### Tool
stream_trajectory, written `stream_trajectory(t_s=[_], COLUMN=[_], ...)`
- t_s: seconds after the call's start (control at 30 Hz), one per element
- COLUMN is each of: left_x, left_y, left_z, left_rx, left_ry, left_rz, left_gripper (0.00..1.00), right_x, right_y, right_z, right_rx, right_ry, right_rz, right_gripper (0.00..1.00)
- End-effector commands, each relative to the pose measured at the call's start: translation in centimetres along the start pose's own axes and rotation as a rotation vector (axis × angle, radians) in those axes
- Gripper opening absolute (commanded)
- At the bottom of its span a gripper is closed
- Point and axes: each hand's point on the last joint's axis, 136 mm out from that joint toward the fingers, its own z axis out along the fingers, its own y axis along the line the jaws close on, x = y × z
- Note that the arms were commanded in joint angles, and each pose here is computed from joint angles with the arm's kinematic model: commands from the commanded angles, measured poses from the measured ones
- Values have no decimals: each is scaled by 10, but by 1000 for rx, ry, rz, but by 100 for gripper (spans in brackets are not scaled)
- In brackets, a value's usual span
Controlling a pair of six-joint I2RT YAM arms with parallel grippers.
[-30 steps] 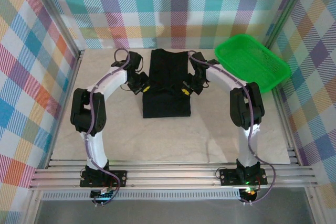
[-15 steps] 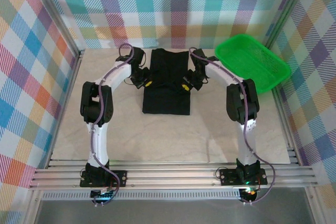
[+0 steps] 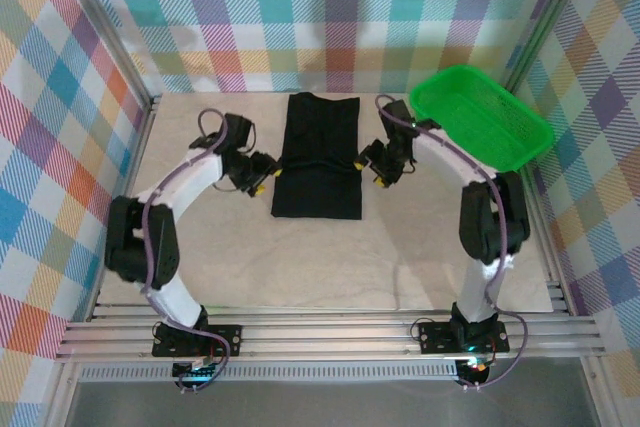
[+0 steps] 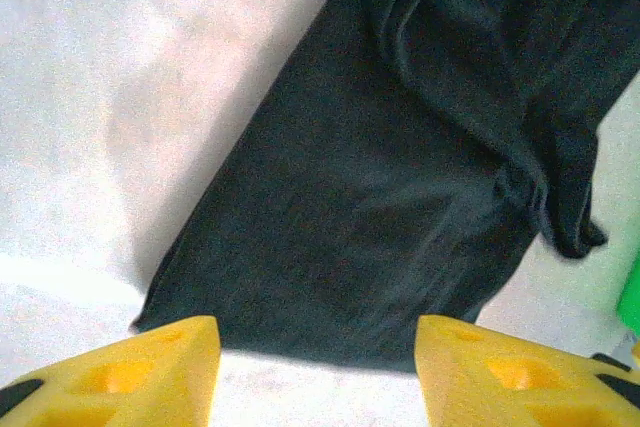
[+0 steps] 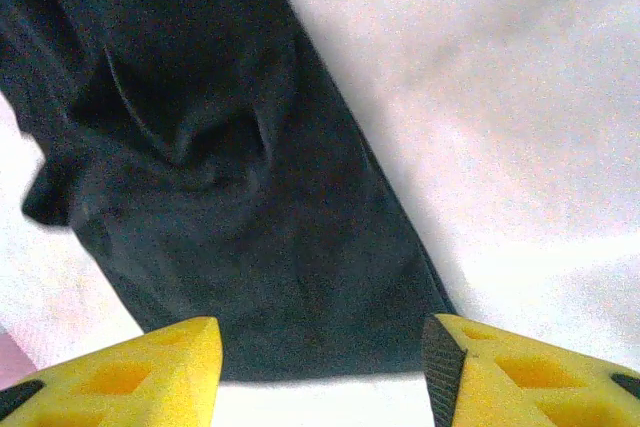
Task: Fold and stack the t-shirts
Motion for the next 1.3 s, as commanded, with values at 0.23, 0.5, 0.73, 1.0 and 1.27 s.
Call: stream_trajectory(t_s=[0.23,0.5,0.73,1.0,1.27], left_x=[42,39,22,9,-8], left_y=[37,45,31,15,-42], left_z=[50,78,89,80,29], left_rx=[-28,-79,-83,-86,53], left_ry=[128,165,142,112,41], left_rz=[-183,-167,-122,-71,-50], left_gripper=[52,50,31,0,0], right_x=[74,63,53,42,11], right_y=[-42,-37,-34,-28,19], right_z=[54,76,82,80,15], right_rx=[36,69,101,108,-9], right_ry=[171,179,174,144,22], right_rz=[75,42,10,-25,-85], right_gripper=[59,56,41,7,0])
